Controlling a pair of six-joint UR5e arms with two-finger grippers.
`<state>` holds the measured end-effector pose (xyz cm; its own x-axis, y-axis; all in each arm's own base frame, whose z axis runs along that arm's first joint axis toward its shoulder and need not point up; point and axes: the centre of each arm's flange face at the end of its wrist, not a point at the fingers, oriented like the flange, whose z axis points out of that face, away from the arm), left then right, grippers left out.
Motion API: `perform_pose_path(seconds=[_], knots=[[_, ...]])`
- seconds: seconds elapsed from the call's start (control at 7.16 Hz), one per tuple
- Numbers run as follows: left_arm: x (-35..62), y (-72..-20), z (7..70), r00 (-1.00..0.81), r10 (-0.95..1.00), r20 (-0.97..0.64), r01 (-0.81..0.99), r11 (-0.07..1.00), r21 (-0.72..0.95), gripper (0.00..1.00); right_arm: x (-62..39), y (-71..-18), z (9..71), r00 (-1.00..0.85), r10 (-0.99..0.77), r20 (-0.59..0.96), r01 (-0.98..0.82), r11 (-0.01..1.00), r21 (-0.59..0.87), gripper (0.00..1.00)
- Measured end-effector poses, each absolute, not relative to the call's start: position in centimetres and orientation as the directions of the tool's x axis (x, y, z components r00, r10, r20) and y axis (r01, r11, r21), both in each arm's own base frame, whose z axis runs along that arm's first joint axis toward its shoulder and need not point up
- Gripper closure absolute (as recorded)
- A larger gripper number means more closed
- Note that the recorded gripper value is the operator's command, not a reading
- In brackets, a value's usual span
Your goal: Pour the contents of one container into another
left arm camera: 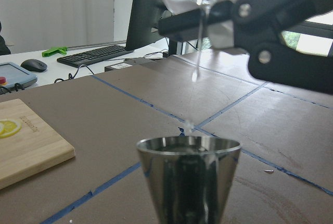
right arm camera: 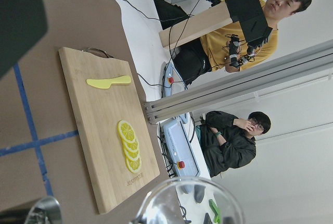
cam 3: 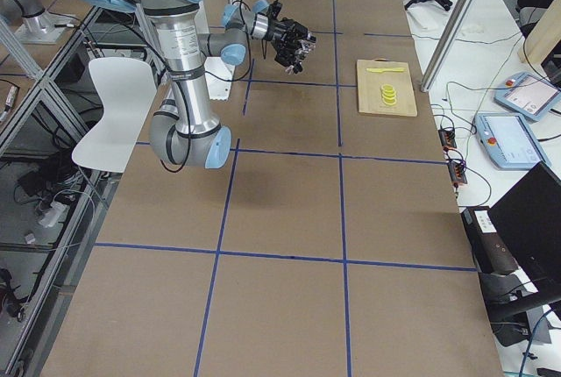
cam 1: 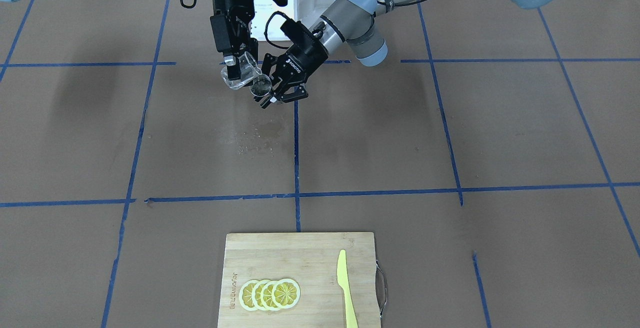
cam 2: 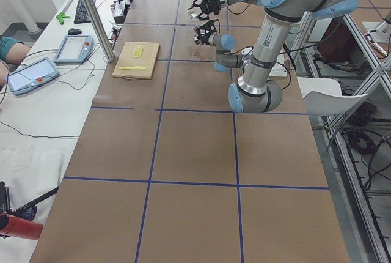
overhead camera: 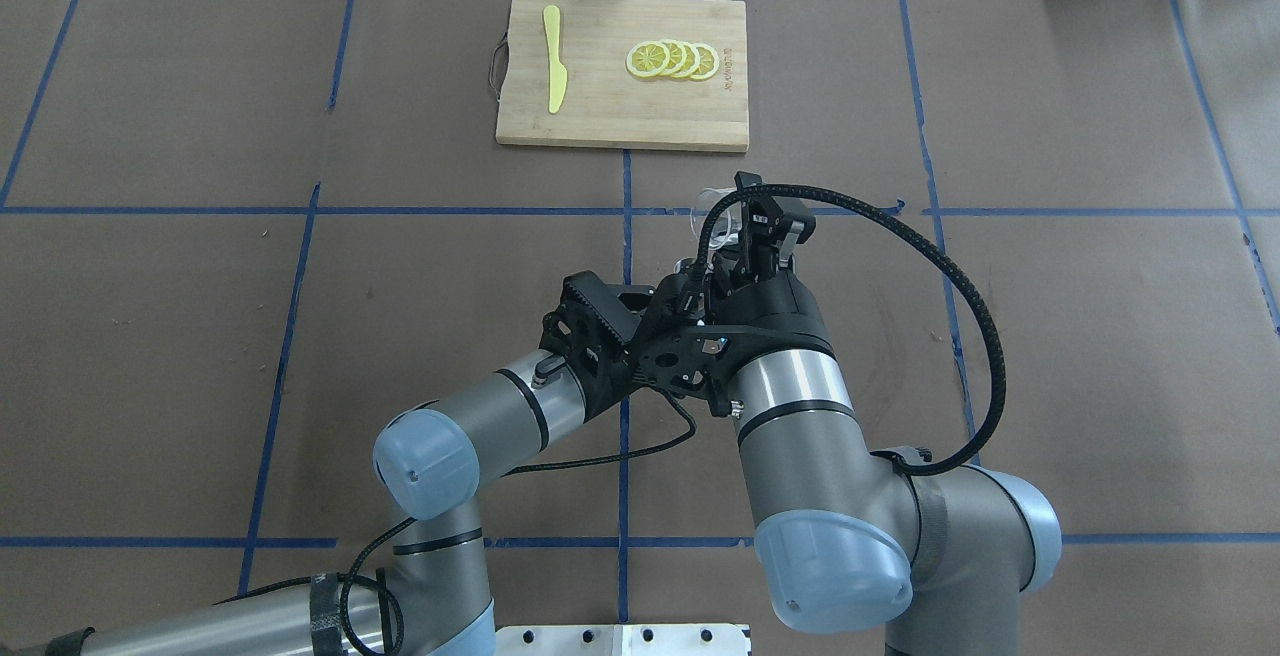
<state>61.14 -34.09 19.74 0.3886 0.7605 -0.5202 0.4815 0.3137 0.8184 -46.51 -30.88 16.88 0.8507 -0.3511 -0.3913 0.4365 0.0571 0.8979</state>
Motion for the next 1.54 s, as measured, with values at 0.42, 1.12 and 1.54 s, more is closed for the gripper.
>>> perform_pose_path(seconds=[0.42,1.12,1.54], knots=[[61.1,-34.1,19.8,0.387,0.76,-0.522,0.483,0.315,0.817,1.0,-45.8,-30.6,16.0,0.898,-0.366,-0.243,0.297,0.099,0.95,1.0],[60.4,-34.3,19.7,0.387,0.757,-0.527,0.495,0.311,0.811,1.0,-43.5,-30.6,15.2,0.921,-0.337,0.193,-0.128,0.204,0.971,1.0],[58.5,-34.8,19.8,0.389,0.75,-0.534,0.518,0.301,0.801,1.0,-41.7,-31.3,17.4,0.885,-0.282,0.371,-0.296,0.277,0.914,1.0]])
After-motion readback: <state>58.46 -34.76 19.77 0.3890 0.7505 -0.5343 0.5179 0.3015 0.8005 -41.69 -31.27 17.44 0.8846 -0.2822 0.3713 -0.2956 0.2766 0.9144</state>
